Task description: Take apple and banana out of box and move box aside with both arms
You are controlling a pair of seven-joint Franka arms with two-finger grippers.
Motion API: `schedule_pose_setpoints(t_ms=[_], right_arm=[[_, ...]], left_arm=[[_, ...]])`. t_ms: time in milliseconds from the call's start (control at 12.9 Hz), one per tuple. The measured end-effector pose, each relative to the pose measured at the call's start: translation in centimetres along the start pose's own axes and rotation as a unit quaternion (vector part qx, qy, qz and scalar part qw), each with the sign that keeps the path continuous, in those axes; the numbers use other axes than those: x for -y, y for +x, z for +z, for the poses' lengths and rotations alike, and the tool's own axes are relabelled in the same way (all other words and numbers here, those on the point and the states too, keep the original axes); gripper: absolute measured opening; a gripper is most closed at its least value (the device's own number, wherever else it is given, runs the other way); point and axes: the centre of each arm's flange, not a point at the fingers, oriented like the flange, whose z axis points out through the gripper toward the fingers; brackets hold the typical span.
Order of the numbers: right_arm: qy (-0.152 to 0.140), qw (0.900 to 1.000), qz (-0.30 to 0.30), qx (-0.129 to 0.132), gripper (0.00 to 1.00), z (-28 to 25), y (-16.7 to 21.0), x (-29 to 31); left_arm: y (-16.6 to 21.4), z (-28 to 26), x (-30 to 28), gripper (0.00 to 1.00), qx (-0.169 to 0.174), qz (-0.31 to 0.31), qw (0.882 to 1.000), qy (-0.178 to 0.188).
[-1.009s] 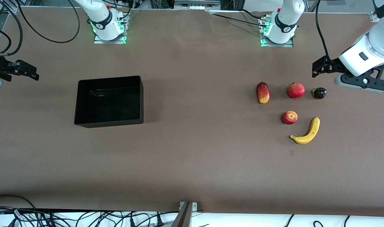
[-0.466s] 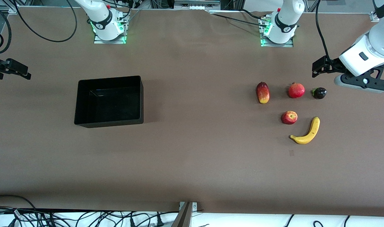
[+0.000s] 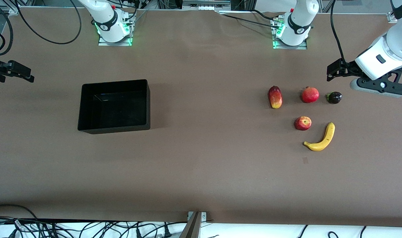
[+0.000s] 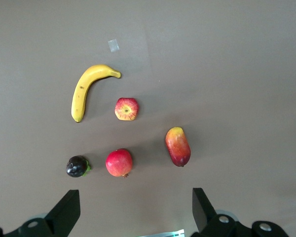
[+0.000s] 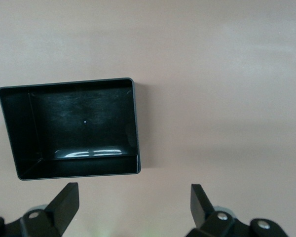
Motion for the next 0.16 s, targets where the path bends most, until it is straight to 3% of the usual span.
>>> schedule_pose_setpoints(t_ms=[155], right_arm=[[0.002,1.0,0.0,0.0,1.0,0.0,0.0,0.04]], left_arm=[[0.0,0.0,0.0,1.0,0.0,0.0,1.0,0.0]])
